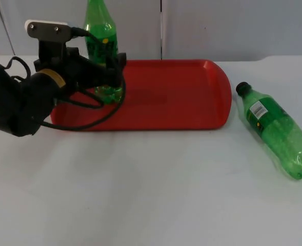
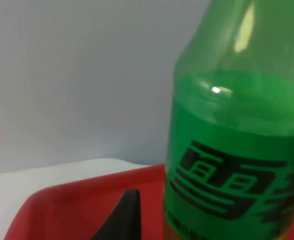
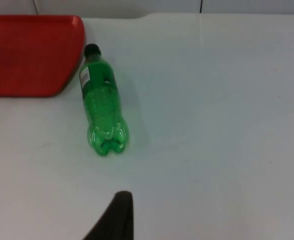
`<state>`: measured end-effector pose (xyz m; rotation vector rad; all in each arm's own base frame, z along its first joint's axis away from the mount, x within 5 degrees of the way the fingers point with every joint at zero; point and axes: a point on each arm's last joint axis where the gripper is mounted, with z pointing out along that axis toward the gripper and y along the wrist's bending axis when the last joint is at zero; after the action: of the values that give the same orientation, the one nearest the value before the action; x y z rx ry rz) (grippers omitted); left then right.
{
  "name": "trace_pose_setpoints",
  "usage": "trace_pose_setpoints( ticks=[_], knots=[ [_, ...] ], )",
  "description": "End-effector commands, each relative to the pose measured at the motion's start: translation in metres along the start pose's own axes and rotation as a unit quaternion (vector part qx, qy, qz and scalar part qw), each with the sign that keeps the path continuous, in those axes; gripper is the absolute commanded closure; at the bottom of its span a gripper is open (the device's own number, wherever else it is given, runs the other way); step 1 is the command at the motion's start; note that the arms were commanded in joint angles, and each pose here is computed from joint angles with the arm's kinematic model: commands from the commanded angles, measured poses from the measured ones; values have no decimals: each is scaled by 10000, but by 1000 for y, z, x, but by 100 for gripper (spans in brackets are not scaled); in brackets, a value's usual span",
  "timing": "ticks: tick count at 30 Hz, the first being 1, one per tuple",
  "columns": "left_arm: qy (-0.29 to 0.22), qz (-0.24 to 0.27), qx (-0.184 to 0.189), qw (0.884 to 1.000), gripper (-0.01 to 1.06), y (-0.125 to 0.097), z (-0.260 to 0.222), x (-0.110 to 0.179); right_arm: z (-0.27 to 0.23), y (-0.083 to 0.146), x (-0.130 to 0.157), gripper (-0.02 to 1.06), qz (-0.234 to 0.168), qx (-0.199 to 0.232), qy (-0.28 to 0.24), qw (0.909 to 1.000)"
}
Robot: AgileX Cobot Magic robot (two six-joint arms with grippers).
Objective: Place the bottle upright on the tray.
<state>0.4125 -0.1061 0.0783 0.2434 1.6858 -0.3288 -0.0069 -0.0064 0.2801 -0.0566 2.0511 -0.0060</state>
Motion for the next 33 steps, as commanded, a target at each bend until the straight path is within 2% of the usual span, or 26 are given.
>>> trace_pose_setpoints(
  ticks=[1,9,14,22,25,26,33],
  knots=[
    [-17,35,18,10000,0,-2,-14,-9,0,0,0,0,5,30,-34,10000],
    [196,-9,-17,9998,0,-7,-48,-17,0,0,0,0,5,30,-34,10000],
    [202,-1,-33,9998,0,-11,-71,-34,0,0,0,0,5,30,-34,10000],
    [1096,137,-291,9934,0,-14,-99,-83,0,0,0,0,5,30,-34,10000],
    [1109,200,-377,9929,0,-16,-116,-113,0,0,0,0,5,30,-34,10000],
    [1109,200,-377,9929,0,-16,-116,-113,0,0,0,0,5,30,-34,10000],
    [946,292,-526,9937,0,-22,-156,-165,0,0,0,0,5,30,-34,10000]
  ],
)
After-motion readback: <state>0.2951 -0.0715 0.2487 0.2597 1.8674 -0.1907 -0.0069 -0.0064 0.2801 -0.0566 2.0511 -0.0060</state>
